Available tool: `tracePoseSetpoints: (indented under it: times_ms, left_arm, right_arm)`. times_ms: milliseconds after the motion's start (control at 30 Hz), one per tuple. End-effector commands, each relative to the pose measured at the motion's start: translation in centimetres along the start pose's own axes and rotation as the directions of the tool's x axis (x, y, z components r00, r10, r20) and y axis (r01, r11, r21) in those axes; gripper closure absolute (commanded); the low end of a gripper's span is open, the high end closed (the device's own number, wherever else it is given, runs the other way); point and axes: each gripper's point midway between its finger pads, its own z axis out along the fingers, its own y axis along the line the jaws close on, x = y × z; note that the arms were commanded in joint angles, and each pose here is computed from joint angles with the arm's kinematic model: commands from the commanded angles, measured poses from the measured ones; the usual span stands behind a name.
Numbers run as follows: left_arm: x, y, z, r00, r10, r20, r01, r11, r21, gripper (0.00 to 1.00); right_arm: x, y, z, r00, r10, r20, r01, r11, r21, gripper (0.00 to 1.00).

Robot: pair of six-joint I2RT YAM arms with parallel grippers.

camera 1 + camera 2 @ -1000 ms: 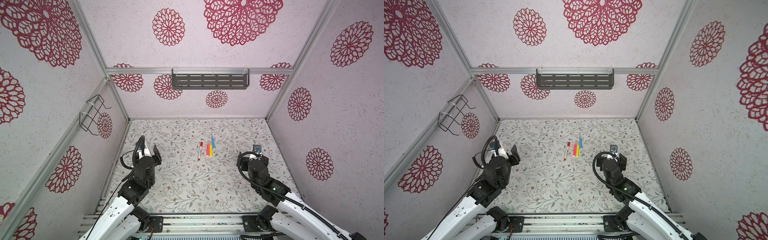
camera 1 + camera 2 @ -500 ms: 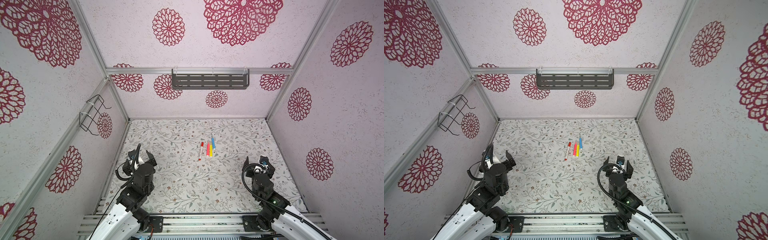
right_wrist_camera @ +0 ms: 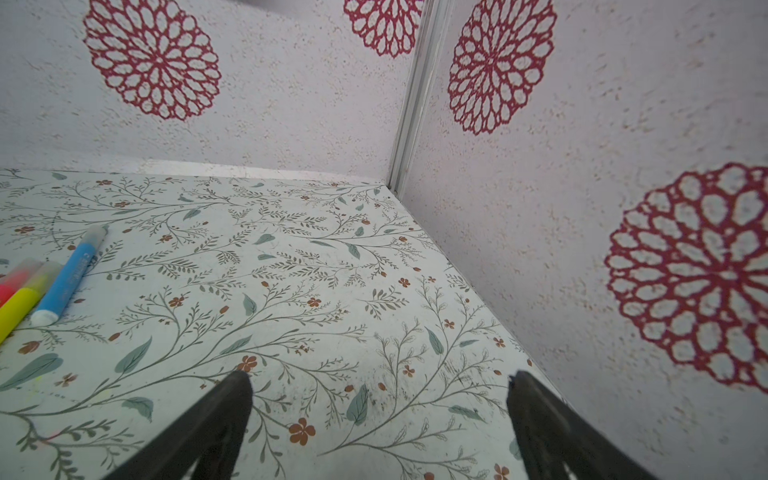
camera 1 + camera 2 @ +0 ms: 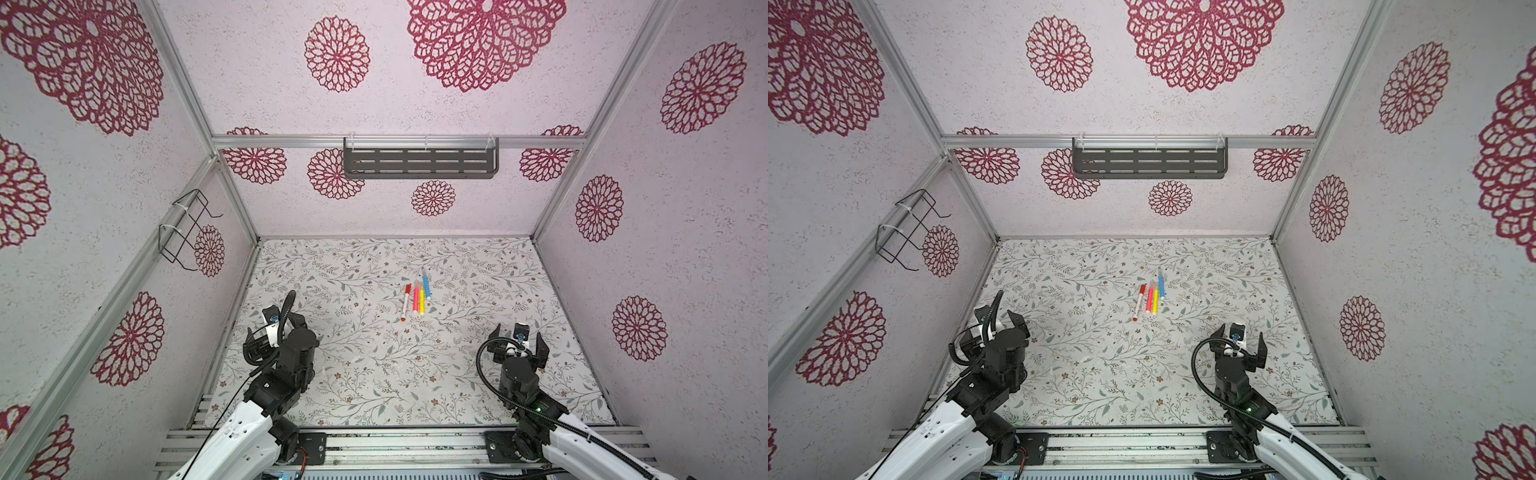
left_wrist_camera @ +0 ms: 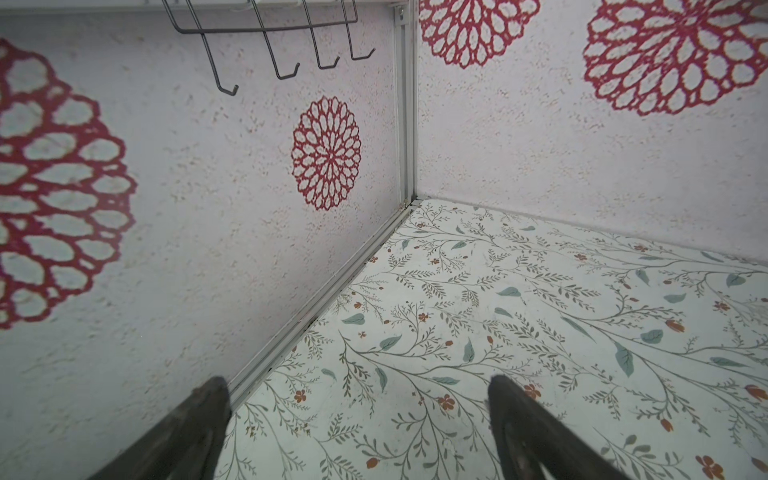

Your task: Insert the pens into the pen caps

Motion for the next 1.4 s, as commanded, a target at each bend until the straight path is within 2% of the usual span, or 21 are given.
tracePoseSetpoints:
  times_ms: [0,233,367,500,767,1000,1100,1367]
  left_arm:
    - [0.4,0.0,0.1,1.000,0.009,0.008,-0.009,1.000,-0.027,0.01]
    - [2.4,-0.3,0.4,0.998,0.058,-0.006,-0.059,0.998,-0.026,0.01]
    - [4.3,-0.5,0.0,0.997,0.071,-0.006,-0.071,0.997,0.008,0.01]
    - [4.1,-1.1,-0.5,0.998,0.062,0.021,-0.063,0.996,0.057,0.01]
    - [3.7,-0.8,-0.4,0.998,0.042,0.054,-0.043,0.999,0.018,0.01]
    - [3.4,-0.2,-0.3,0.993,-0.034,0.115,0.032,0.999,0.022,0.00]
    - [3.2,0.1,-0.1,0.987,-0.081,0.140,0.076,0.996,0.038,0.01]
    - [3.2,1.2,0.6,0.976,-0.147,0.163,0.142,0.989,0.041,0.01]
  right_arm:
    - [-0.9,-1.0,-0.1,0.998,0.053,0.028,-0.054,0.998,0.041,0.01]
    - [0.5,-0.9,-0.3,0.998,0.055,0.011,-0.055,0.998,0.019,0.01]
    - [0.4,0.6,-0.6,0.998,0.045,0.033,-0.042,0.995,-0.092,0.01]
    - [0.2,1.3,-0.7,0.998,0.038,0.059,-0.030,0.991,-0.133,0.01]
    - [0.0,0.7,0.1,0.998,0.036,0.061,-0.033,0.998,-0.049,0.01]
    - [0.1,-1.1,2.0,0.998,0.050,0.043,-0.053,0.997,0.065,0.01]
    - [0.4,-1.0,3.1,0.998,0.055,0.022,-0.056,0.997,0.049,0.01]
    - [0.1,-4.2,3.4,0.964,0.222,0.144,-0.239,0.964,0.112,0.01]
